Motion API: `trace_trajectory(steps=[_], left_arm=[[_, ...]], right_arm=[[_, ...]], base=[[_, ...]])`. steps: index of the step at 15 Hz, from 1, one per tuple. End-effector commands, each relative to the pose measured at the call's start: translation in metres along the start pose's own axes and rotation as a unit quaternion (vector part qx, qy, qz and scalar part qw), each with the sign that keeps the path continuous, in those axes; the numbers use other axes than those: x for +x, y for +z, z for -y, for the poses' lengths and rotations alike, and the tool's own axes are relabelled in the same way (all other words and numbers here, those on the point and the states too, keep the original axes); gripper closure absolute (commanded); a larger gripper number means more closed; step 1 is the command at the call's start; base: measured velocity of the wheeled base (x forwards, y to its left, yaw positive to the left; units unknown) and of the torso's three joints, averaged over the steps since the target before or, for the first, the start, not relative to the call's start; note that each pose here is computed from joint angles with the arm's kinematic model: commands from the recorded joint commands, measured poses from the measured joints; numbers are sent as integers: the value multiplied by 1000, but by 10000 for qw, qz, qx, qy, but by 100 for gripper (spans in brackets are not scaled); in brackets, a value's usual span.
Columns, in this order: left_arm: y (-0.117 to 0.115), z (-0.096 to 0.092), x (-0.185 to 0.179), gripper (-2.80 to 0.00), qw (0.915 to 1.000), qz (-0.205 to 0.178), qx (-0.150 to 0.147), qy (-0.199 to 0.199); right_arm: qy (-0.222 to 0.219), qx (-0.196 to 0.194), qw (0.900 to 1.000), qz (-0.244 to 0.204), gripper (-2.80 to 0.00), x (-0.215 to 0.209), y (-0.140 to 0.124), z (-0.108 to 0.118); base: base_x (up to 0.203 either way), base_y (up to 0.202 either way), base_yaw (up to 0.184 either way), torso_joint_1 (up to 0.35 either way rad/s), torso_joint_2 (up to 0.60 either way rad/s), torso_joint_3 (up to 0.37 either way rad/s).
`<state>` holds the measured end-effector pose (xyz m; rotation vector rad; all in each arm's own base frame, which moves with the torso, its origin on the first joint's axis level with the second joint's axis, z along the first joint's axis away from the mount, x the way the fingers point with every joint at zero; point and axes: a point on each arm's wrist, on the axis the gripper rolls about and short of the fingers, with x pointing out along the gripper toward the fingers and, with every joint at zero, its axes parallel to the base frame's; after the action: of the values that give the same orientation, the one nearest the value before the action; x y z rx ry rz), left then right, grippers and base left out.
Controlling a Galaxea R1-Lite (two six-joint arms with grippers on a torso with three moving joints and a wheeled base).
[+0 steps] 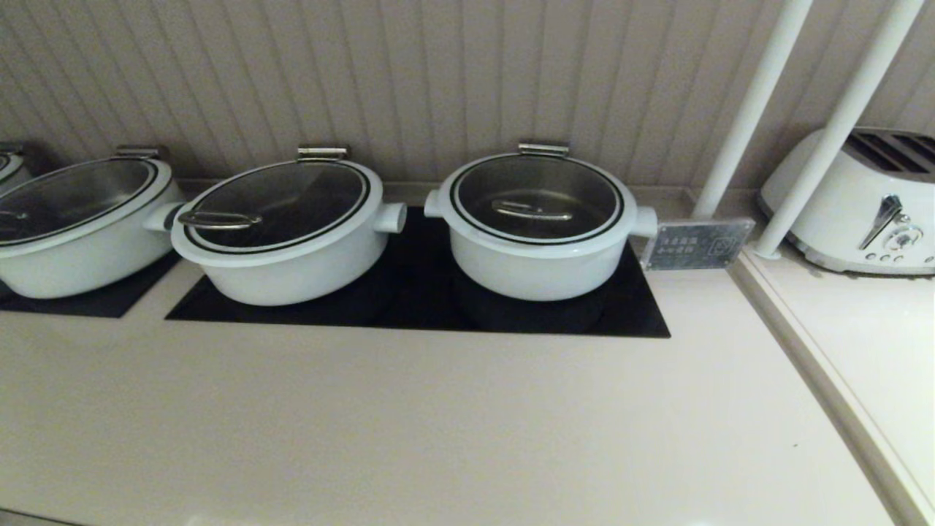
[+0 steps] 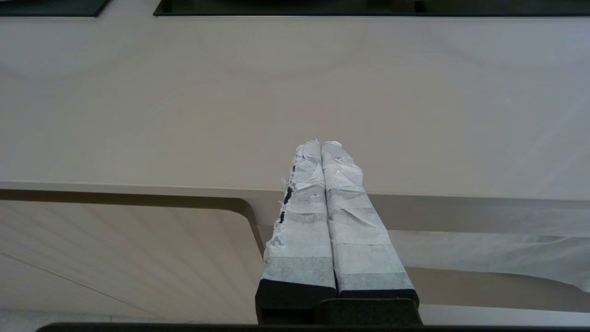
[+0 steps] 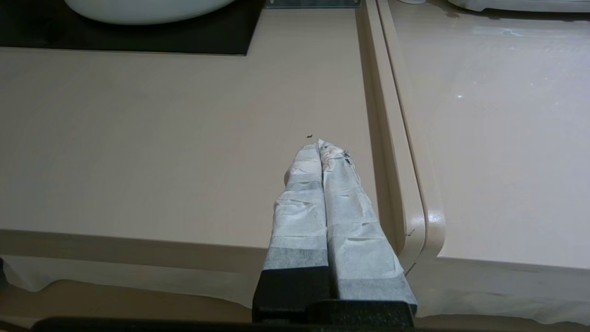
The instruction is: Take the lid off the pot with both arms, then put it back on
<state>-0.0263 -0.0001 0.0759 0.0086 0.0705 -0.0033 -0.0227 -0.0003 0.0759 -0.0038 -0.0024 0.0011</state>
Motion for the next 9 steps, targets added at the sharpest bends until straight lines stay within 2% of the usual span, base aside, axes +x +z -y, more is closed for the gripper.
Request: trace_trajectory(steps=[1,9], left_arm=[[0,0,0,0,10000,0,-6,0],[0,0,0,0,10000,0,-4,0]], right_arm=[[2,4,10000,11,0,0,0,0],[-5,10,10000,3,0,0,0,0]], base=[[0,0,0,0,0,0],[0,0,0,0,0,0]])
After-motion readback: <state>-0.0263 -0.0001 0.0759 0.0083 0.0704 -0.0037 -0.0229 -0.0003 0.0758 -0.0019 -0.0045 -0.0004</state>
